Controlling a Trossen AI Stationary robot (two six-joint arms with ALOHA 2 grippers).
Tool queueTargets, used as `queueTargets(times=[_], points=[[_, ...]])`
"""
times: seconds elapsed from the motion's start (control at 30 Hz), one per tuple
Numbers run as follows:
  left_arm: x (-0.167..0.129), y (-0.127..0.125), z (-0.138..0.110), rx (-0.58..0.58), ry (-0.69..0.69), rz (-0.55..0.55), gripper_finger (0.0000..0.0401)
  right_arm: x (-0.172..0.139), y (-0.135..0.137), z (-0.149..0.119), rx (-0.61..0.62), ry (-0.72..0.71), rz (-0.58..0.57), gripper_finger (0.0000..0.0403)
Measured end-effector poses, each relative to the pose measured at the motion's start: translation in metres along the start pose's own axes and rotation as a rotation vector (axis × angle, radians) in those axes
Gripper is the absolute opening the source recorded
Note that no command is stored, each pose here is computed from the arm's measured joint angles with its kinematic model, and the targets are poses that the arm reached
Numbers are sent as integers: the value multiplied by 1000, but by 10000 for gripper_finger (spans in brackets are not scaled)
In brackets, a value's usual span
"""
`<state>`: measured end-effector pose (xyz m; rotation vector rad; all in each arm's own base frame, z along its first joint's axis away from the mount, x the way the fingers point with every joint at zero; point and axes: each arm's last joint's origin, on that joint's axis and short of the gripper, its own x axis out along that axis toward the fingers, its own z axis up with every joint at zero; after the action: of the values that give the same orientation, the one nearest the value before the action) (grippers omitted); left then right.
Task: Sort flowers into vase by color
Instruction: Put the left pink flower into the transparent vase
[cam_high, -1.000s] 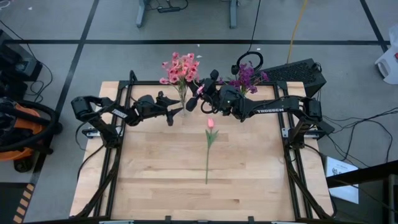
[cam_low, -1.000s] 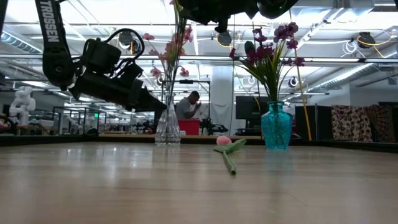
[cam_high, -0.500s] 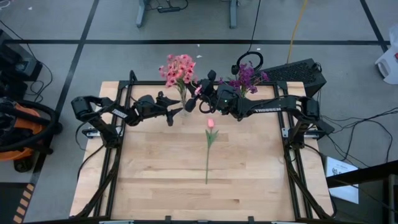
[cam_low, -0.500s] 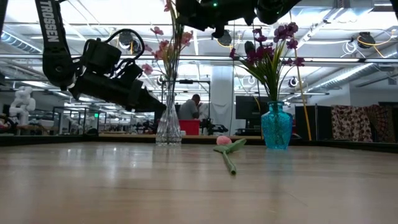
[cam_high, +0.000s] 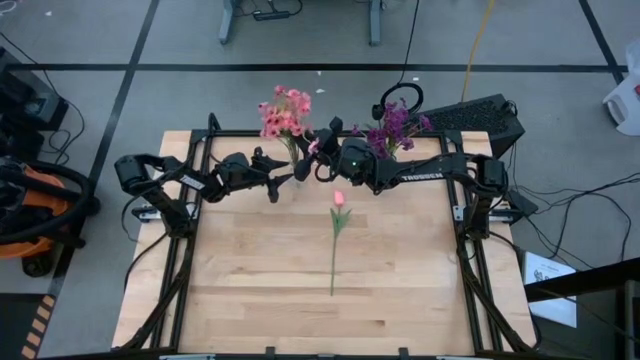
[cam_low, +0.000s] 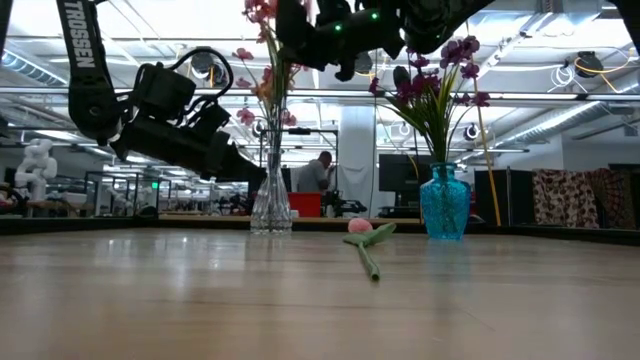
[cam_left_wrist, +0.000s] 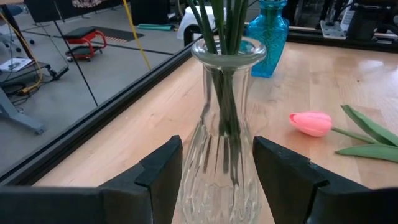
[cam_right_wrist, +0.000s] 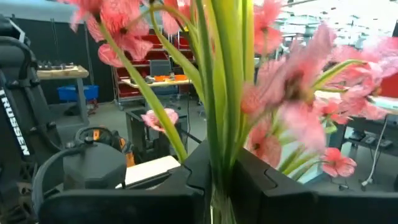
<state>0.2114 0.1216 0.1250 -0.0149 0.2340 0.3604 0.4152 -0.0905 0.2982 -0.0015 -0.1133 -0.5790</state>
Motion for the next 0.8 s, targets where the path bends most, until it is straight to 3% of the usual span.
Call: queueTargets(times=[0.3,0.8], points=[[0,0,0,-1,5,-1,203,5,-3,-12,36,44,-11,62],[0,0,0,-2,5,-1,203,5,-2,-26,52,140,-11,174]])
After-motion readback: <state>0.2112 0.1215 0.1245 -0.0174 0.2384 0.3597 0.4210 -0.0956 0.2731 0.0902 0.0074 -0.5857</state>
